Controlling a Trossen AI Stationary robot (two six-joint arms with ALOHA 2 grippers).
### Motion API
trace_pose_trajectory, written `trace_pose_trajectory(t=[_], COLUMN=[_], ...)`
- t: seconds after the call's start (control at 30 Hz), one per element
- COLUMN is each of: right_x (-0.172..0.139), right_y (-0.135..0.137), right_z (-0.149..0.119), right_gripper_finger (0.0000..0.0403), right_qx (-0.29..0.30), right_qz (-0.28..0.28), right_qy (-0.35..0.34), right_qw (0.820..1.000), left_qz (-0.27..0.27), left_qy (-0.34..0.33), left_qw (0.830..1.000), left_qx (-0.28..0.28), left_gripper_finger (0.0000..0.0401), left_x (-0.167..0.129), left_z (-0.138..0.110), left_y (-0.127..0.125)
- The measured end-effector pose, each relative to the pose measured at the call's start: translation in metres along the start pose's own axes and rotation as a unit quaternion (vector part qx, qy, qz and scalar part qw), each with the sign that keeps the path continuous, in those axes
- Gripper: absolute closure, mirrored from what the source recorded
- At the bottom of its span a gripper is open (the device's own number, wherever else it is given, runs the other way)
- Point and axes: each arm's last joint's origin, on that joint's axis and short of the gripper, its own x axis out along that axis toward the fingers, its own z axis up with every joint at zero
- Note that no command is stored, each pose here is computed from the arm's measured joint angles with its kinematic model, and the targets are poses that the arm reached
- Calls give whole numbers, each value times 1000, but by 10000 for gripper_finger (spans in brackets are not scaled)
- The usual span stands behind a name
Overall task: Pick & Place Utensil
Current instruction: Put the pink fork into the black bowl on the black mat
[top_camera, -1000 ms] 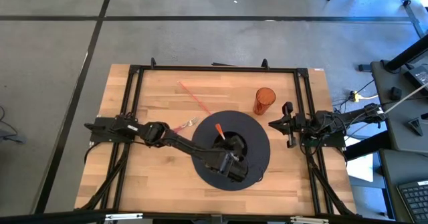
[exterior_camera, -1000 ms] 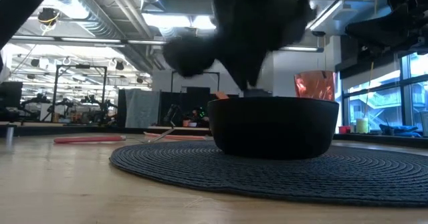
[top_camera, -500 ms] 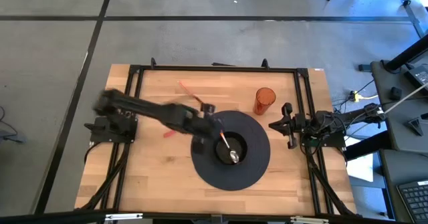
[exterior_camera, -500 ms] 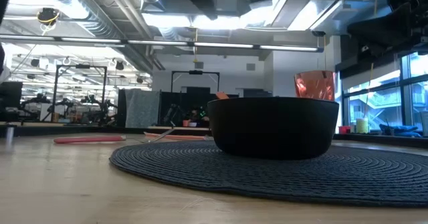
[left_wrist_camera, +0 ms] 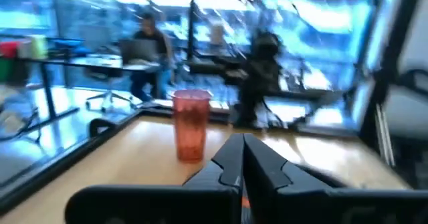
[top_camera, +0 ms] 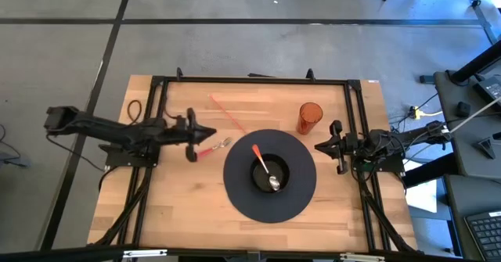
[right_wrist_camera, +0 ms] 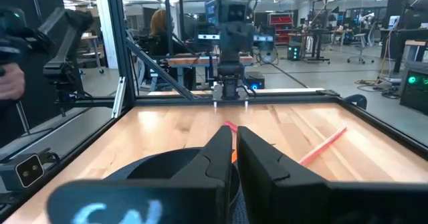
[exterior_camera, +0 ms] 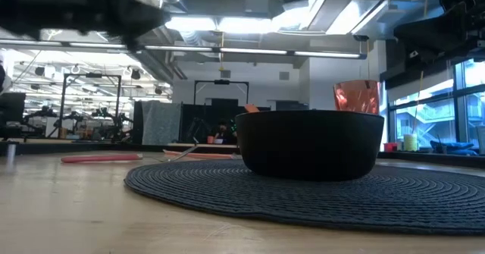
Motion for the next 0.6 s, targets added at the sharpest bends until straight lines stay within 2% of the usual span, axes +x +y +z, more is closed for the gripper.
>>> trace_pose_trajectory(t=[0.13,0.3,0.4,0.47,0.6], right_x=[0,0,0,0,0], right_y=[0,0,0,0,0], right_z=[0,0,0,0,0], right_gripper_finger=[377,377,377,377,377], right_qx=[2,14,14,13,10], right_qz=[0,-1,0,0,-1], right_qy=[0,0,0,0,1], right_qw=[1000,1000,1000,1000,1000], left_qz=[45,22,72,112,94], left_qy=[16,-29,-57,-43,-3], left_qw=[999,999,996,993,996], left_qx=[-23,-6,-3,-3,-1], left_gripper_finger=[400,398,400,400,400], left_x=[-16,-28,-37,-40,-43], left_z=[-15,-16,-20,-24,-31], left_y=[6,2,7,10,11])
